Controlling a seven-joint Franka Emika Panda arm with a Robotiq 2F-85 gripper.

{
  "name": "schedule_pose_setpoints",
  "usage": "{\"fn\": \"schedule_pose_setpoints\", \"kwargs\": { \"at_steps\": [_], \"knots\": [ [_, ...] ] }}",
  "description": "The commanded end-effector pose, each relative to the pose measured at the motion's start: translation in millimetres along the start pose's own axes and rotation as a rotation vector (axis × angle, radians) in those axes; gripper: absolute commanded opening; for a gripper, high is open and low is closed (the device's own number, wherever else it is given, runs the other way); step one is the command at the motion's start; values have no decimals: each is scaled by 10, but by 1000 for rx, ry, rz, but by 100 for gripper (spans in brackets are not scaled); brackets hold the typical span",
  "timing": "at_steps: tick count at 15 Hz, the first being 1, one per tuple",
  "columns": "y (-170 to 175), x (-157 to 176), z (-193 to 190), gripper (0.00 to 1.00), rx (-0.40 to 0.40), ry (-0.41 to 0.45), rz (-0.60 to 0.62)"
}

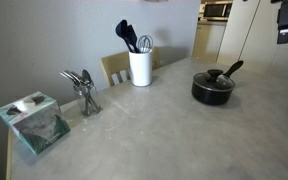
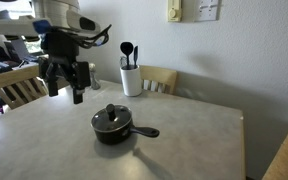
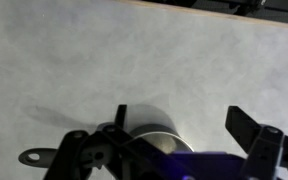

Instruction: Remove the lid from the black pot and place it on the table

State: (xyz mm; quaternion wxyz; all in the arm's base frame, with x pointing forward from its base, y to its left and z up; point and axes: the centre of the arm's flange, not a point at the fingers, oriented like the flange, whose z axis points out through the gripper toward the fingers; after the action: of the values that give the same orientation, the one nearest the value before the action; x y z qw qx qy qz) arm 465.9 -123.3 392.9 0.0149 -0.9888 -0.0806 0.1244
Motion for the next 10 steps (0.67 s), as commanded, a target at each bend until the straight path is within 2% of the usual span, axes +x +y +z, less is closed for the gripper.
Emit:
{"fn": "schedule_pose_setpoints", "kwargs": {
  "at_steps": [1,2,7,10],
  "knots": [
    [24,241,87,100,-23,-35,-123],
    [-53,100,72,100,-4,-20,-74],
    [-40,182,110,100,-9,-32,-102],
    [71,256,226,100,-63,52,-151]
  ]
}}
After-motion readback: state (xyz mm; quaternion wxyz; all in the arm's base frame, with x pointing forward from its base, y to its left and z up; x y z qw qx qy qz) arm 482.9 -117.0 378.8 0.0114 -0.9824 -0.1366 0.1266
